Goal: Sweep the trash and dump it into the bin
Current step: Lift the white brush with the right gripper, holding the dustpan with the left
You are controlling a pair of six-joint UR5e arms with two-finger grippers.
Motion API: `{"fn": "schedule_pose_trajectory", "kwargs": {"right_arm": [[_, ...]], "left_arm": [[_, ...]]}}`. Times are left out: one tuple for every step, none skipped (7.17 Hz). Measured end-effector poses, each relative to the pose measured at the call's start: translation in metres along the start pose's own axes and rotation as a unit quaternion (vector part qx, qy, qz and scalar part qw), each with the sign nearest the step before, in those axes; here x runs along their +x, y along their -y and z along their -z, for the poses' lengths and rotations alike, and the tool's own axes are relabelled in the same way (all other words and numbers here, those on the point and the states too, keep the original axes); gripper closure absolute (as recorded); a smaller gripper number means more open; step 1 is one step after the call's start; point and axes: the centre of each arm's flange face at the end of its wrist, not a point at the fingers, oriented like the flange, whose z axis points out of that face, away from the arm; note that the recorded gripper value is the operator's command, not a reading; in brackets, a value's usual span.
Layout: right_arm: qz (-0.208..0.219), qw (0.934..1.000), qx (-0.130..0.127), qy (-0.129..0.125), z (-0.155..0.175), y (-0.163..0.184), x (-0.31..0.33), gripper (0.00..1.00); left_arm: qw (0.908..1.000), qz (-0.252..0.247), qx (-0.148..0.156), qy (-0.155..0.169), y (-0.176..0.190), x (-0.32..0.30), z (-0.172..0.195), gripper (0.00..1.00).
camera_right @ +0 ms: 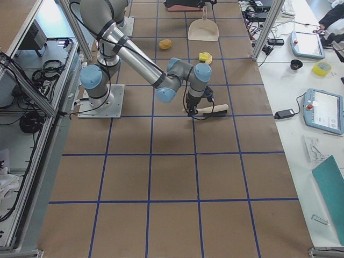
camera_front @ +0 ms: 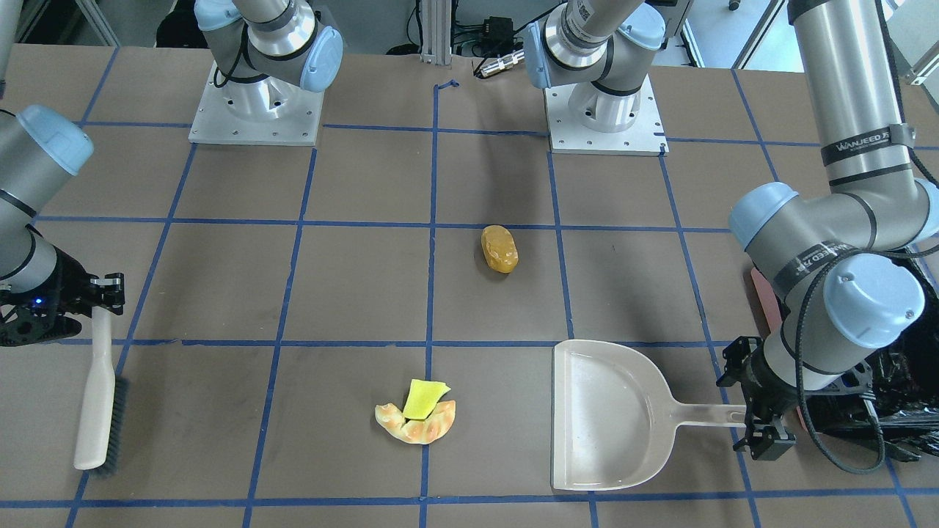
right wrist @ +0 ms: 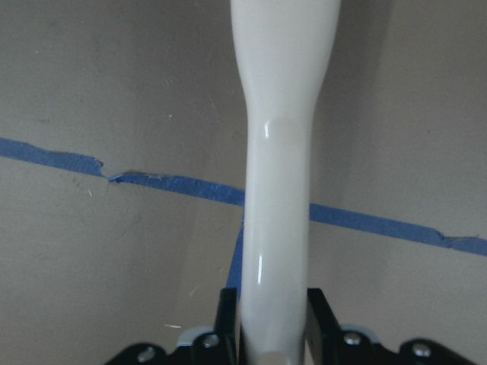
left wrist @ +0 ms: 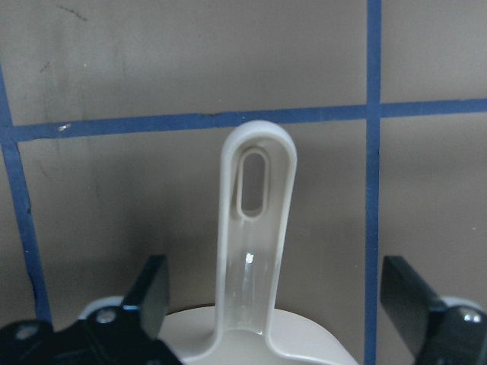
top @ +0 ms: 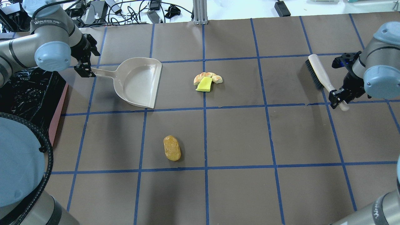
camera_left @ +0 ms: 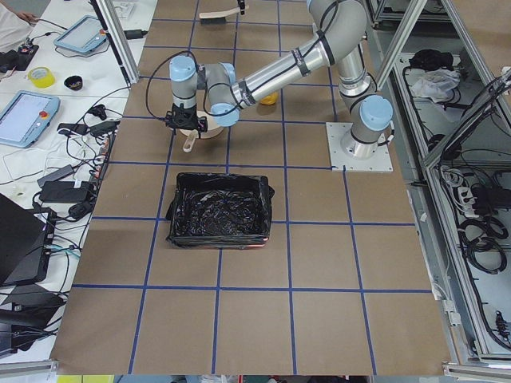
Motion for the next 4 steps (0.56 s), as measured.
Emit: {"fn": "schedule_pose_trajectory", "kwargs": {"right_arm": [[0.0,1.0,0.002,-0.001,0.003,-0.001,0.0,0.59],[0.0,1.0,0.004,-0.002,0.005,-0.001,0.0,0.78],[0.001,1.0,0.004,-0.002,0.005,-0.001,0.0,0.9],[0.001,1.0,0.004,-0.002,0.005,-0.001,0.0,1.0]], "left_arm": [[1.0,0.0,0.001,0.0,0.001,0.001,-0.005,0.0],[1.0,0.0,0.001,0.001,0.001,0.001,-0.01,0.0],[1.0,-0.001,0.001,0.004,0.001,0.001,-0.014,0.0],[1.0,0.0,0.002,0.007,0.001,0.001,-0.016,0.0]]}}
